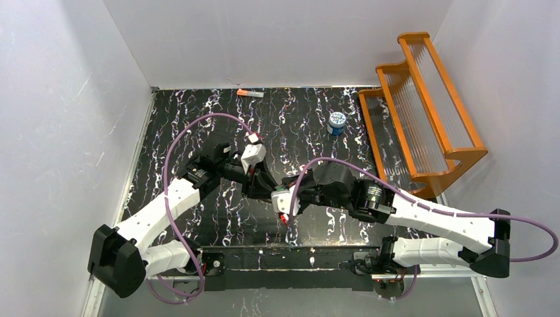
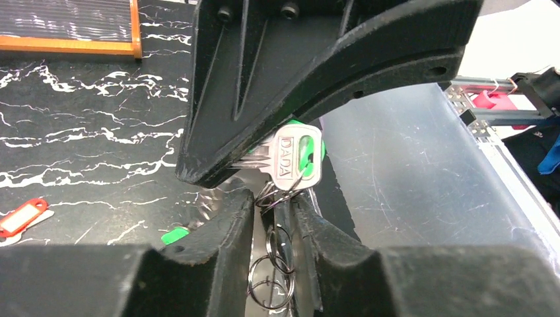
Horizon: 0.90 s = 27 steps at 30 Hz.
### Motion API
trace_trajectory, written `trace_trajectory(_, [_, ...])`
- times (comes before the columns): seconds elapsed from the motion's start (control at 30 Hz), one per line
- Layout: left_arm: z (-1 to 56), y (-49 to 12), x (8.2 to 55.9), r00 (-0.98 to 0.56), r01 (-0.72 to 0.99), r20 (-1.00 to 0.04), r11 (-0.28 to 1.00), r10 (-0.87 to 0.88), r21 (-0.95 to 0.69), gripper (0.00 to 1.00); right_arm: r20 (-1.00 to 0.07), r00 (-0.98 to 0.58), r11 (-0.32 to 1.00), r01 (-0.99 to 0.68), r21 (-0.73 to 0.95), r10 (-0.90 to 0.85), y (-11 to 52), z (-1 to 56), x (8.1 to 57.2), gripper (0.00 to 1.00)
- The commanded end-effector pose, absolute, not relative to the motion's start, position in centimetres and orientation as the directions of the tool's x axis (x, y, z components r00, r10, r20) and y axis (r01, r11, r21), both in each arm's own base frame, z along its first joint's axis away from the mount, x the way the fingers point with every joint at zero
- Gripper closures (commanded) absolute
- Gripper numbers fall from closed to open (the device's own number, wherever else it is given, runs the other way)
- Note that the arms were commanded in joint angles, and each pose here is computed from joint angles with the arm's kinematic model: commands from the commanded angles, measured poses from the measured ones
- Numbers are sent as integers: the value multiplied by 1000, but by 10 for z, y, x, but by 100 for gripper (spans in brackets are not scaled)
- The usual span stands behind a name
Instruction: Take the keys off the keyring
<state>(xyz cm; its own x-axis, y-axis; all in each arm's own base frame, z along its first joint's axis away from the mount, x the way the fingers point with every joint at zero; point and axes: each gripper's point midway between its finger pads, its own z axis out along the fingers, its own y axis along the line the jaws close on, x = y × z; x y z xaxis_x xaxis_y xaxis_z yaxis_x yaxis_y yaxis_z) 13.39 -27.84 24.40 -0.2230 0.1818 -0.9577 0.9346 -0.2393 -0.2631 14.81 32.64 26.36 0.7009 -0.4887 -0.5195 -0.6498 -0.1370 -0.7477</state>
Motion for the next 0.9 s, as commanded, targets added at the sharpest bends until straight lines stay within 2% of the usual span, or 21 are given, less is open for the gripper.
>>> trace_trajectory(0.0, [261, -278, 126, -180, 927, -972, -305, 150, -218, 77, -539, 724, -43, -613, -789, -430, 330, 295, 150, 99])
trace_trajectory(0.07, [263, -278, 124, -175, 926, -974, -311, 146, -213, 79, -540, 722, -42, -615, -788, -433, 329, 293, 150, 99])
trace_trajectory(0.37, [263, -278, 128, -167, 935, -975, -290, 145, -203, 100, -529, 707, -52, -621, -782, -470, 324, 283, 153, 99])
trace_trajectory(0.6, [258, -281, 141, -186, 956, -969, -197, 161, -217, 100, -509, 683, -54, -623, -780, -523, 309, 278, 156, 99])
trace_trajectory(0.87, [245, -284, 171, -272, 960, -944, -20, 186, -280, 100, -509, 656, -96, -660, -745, -558, 294, 268, 150, 99])
